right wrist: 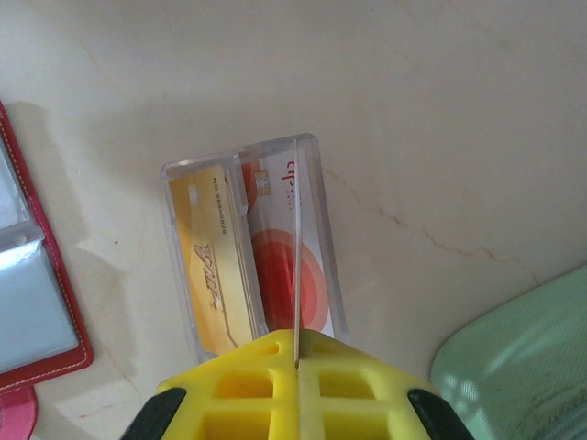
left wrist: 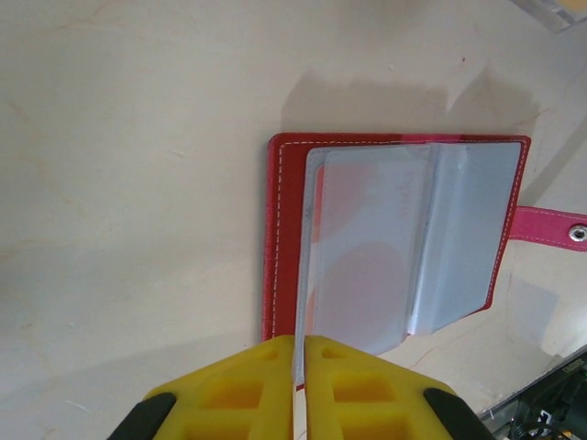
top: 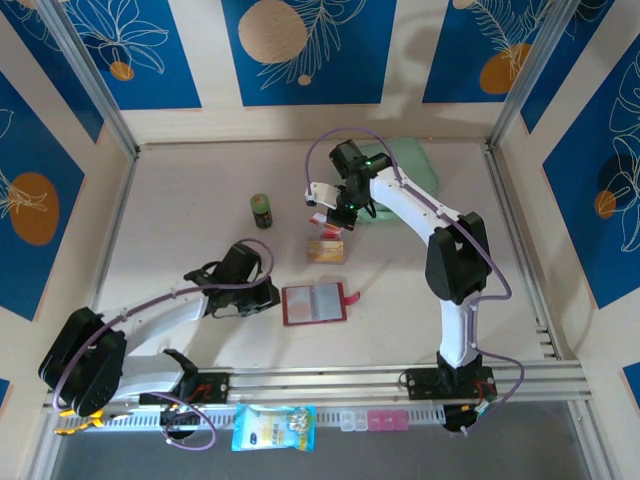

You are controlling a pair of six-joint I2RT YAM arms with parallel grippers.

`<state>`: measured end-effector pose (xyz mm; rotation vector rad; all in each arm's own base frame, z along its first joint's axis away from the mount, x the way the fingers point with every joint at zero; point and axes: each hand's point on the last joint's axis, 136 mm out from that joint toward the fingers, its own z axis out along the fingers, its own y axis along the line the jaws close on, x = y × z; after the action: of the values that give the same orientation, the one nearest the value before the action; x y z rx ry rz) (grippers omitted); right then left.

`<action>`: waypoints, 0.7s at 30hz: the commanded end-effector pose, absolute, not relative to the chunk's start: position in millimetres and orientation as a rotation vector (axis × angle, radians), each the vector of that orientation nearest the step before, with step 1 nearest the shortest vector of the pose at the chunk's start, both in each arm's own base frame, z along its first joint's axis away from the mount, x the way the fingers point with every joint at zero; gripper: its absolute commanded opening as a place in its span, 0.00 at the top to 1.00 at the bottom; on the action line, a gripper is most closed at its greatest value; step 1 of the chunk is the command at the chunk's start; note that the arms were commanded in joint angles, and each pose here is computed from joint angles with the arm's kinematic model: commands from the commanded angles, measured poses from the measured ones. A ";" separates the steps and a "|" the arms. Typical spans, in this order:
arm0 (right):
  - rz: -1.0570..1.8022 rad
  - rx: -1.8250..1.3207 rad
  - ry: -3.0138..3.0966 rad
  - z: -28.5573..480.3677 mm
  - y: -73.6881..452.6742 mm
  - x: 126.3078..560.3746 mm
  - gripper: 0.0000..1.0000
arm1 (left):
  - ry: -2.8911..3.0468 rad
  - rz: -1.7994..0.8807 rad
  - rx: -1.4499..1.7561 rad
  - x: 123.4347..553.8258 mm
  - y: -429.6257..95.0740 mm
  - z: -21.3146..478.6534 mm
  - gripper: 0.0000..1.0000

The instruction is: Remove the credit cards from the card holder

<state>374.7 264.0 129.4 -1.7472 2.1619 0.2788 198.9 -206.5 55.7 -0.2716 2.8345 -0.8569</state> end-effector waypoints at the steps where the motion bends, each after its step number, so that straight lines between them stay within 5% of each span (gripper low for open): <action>1: 0.336 -1.783 2.147 127.8 266.3 372.6 0.99 | 2.844 -0.822 -0.301 195.9 -196.9 52.9 0.90; 13: 0.326 -1.785 2.182 114.6 262.6 375.4 0.82 | 2.848 -0.822 -0.316 194.5 -194.6 49.9 0.90; 21: 0.385 -1.699 2.192 129.4 266.5 369.9 0.82 | 2.854 -0.845 -0.302 195.4 -199.1 48.2 0.90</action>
<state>375.1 261.5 111.2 -1.7638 2.2030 0.3105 194.8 -201.1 51.5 -0.2871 2.8471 -0.8435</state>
